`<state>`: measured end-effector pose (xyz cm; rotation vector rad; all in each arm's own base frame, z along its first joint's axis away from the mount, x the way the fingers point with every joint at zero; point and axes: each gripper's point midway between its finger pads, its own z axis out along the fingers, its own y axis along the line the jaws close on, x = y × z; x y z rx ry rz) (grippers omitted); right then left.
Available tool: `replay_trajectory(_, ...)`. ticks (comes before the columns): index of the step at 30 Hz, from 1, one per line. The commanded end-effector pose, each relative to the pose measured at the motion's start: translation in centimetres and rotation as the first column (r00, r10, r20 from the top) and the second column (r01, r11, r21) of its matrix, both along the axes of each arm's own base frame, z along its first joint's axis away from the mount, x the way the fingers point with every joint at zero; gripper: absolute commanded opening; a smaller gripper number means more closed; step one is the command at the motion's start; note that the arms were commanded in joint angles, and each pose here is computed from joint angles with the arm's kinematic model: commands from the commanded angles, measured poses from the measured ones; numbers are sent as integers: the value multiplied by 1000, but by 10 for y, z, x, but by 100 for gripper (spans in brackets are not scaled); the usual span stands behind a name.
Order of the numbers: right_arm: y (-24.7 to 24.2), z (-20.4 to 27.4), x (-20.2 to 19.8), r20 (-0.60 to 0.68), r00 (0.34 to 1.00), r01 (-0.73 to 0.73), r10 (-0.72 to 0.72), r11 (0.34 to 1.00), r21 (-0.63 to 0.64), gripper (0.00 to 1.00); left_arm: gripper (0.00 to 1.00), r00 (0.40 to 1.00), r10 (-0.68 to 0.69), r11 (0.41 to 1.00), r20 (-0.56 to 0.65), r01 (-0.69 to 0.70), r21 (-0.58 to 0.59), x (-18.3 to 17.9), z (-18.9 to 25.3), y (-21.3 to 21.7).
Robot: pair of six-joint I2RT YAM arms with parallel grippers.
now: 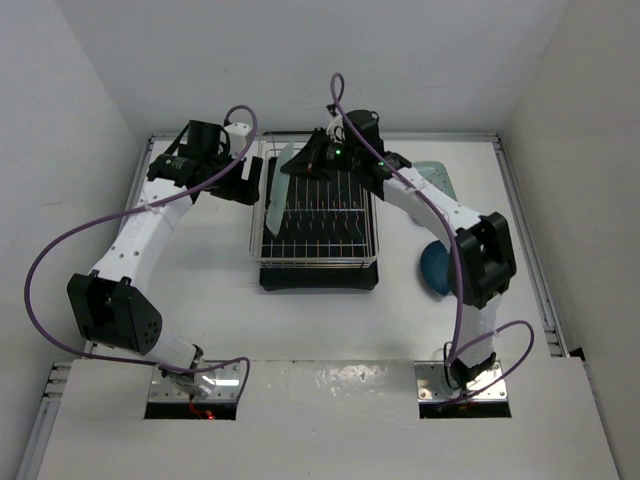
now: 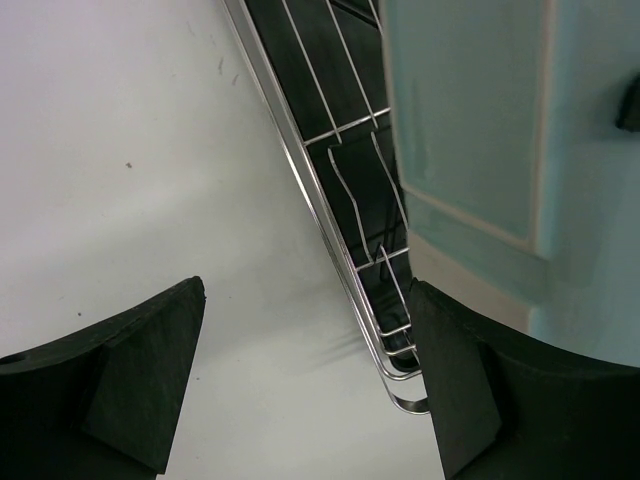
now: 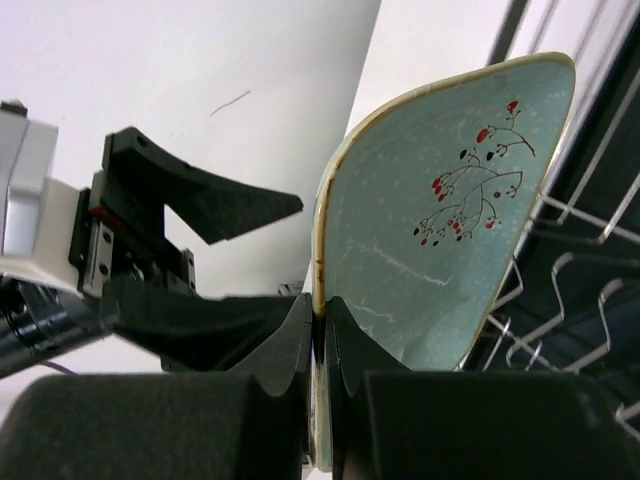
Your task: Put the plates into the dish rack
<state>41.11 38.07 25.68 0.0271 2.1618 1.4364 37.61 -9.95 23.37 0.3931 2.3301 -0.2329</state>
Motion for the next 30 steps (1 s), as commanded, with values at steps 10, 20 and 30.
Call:
replay_trajectory(10, 3, 20, 14, 99, 994, -47, 51, 998, -43, 0, 87, 999, -10, 1000, 49, 11, -16, -1, 13, 2)
replay_trajectory(20, -2, 10, 23, 86, 996, 19, -10, 995, -103, 0, 87, 998, -16, 1000, 57, 18, -23, 1, 15, 0)
replay_trajectory(30, 14, -32, 31, 8, 1000, 8, -7, 985, -174, 21, 88, 998, -23, 1000, 60, 24, -17, 1, 15, 0)
